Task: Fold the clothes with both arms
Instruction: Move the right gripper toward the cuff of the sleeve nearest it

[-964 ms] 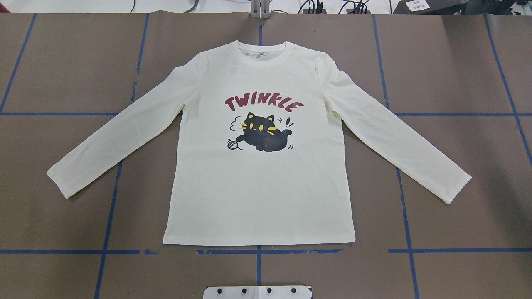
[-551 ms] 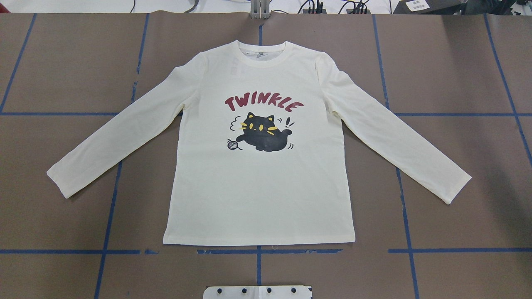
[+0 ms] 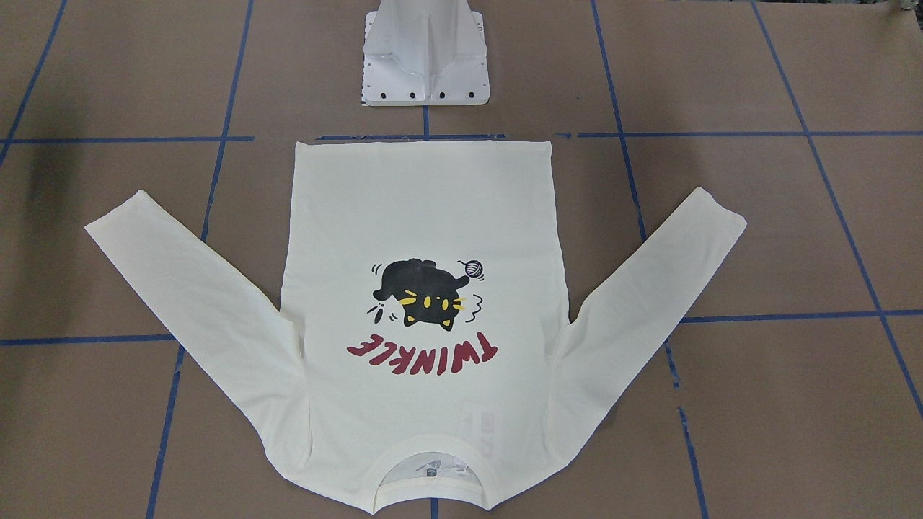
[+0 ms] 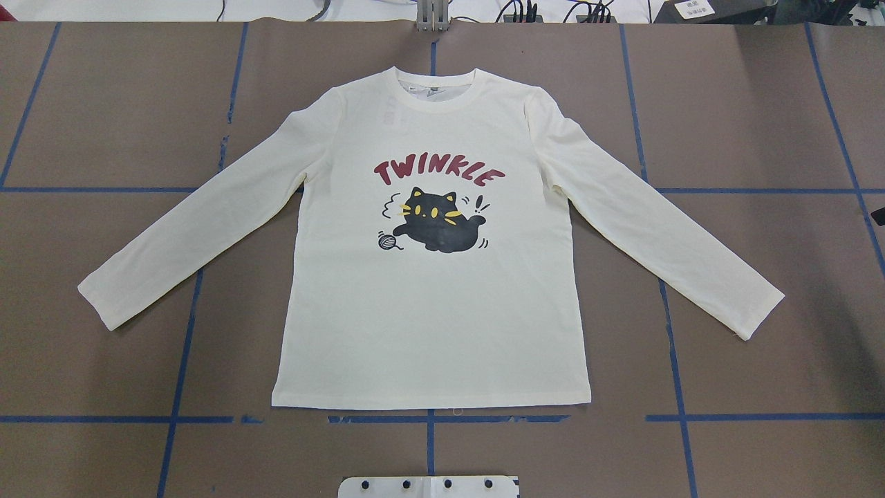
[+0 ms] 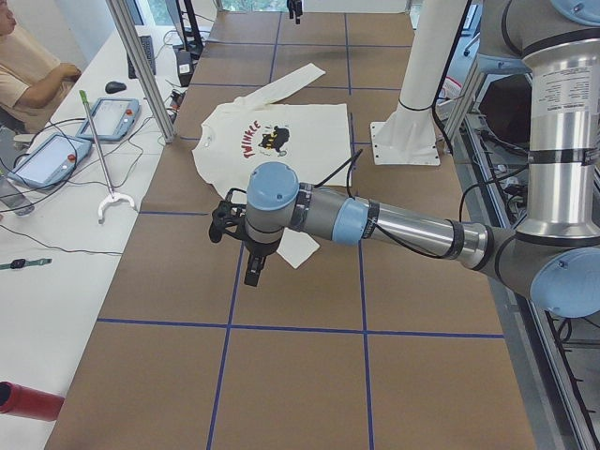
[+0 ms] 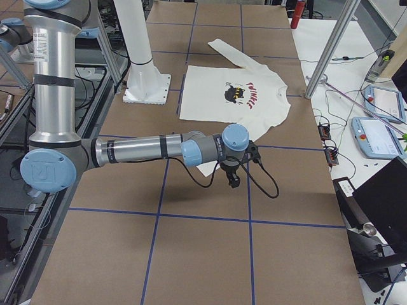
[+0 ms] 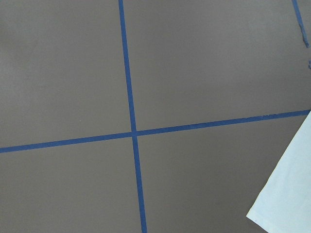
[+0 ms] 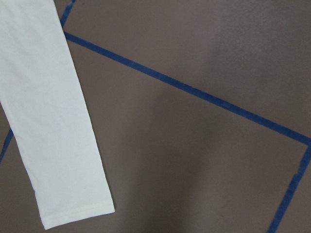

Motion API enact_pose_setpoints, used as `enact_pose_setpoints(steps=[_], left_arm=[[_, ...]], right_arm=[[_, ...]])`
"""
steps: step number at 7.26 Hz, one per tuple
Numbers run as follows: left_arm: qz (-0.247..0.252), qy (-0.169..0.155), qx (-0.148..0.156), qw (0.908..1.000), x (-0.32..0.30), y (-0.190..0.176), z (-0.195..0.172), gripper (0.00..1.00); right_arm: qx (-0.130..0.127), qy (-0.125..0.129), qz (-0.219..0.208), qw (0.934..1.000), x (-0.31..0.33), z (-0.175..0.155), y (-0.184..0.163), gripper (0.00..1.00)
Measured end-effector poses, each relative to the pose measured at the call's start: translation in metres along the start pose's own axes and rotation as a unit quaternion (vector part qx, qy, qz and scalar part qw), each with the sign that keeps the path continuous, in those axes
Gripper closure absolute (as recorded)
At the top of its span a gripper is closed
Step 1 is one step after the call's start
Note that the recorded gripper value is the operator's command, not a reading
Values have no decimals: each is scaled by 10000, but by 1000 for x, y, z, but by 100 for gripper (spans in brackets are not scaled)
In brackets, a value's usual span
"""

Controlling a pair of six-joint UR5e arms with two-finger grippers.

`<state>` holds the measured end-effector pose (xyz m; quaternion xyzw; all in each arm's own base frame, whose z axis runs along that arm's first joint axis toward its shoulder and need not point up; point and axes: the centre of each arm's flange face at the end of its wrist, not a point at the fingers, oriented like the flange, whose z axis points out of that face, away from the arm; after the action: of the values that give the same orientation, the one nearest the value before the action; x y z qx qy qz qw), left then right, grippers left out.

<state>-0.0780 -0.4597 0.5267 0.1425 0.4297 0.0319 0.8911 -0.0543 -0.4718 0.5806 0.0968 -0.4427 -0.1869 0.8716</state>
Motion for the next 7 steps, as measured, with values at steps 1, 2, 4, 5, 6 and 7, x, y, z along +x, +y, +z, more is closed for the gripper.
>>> enact_pose_setpoints(steps=[1,2,4,5,6,7], left_arm=[[107,81,86,9999,4,0,-2,0],[174,121,133,9997,7,-1,-3,0],[234,298,158,9992,12,-1,-3,0],[254,360,165,9989,12,-2,-2,0],[278,401,177,9987,13,-2,-2,0],[295,432,183,9985,13,-3,-2,0]], right_arm=[[-6,-56,243,9997,-21,24,2,7],[30,-18,511,9987,-45,51,6,6],[231,-16,1086,9938,-81,98,39,12],[254,-52,1247,9919,-83,111,52,12],[227,-42,1342,9907,-79,121,59,12],[198,-18,1416,9897,-74,130,58,15]])
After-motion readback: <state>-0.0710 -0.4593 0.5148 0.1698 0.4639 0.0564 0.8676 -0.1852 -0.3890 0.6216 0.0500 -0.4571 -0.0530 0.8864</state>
